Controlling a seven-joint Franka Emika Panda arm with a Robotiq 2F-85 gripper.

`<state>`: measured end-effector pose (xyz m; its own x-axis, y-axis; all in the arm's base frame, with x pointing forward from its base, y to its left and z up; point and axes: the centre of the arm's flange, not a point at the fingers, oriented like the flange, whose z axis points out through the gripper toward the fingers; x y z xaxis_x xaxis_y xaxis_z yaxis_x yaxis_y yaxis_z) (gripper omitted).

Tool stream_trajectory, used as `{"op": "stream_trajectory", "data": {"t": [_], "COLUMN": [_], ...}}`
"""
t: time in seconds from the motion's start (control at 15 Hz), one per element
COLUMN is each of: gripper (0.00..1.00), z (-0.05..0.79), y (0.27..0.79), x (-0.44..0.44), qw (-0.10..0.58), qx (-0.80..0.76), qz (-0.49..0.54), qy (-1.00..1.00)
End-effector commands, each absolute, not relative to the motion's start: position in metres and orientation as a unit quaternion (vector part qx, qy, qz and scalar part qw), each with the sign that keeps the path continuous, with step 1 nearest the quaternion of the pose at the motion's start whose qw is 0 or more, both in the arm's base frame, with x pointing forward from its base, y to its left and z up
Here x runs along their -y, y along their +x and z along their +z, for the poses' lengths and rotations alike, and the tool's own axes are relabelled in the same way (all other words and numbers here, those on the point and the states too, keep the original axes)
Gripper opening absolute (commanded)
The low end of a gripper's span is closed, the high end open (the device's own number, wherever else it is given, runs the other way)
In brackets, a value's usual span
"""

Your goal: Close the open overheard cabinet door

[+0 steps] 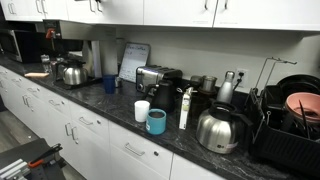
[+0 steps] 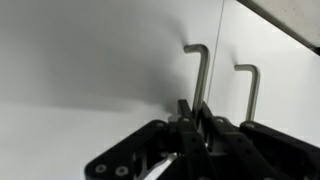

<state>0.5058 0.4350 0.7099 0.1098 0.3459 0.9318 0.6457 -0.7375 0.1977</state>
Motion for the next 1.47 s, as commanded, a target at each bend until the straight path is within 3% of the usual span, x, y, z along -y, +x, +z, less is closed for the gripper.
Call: {"op": "stream_trajectory", "data": {"t": [0.0,0.27,0.4,0.47,0.53,0.67,0.73,1.07,1.4], "gripper": [0.36,0.42,0.59,0.68,0.49,0.63,0.93,1.0,1.0], "z": [0.712,0.714,0.715,0.709,0.709,0.708,0.708,0.716,0.734], "y": [0.508,0.501,0.494,0.5,0.5,0.5,0.5,0.495,0.476], "x": [-0.455,-0.446,-0.442,-0.445,-0.445,-0.445,-0.446,-0.407,-0.323], "qw": [0.081,0.058,0.042,0.066,0.065,0.066,0.066,0.055,0.09], "qx": [0.391,0.404,0.425,0.4,0.403,0.402,0.402,0.392,0.361], "qz": [-0.577,-0.569,-0.567,-0.572,-0.571,-0.57,-0.57,-0.574,-0.545], "qy": [-0.712,-0.714,-0.704,-0.713,-0.713,-0.714,-0.714,-0.717,-0.751]}}
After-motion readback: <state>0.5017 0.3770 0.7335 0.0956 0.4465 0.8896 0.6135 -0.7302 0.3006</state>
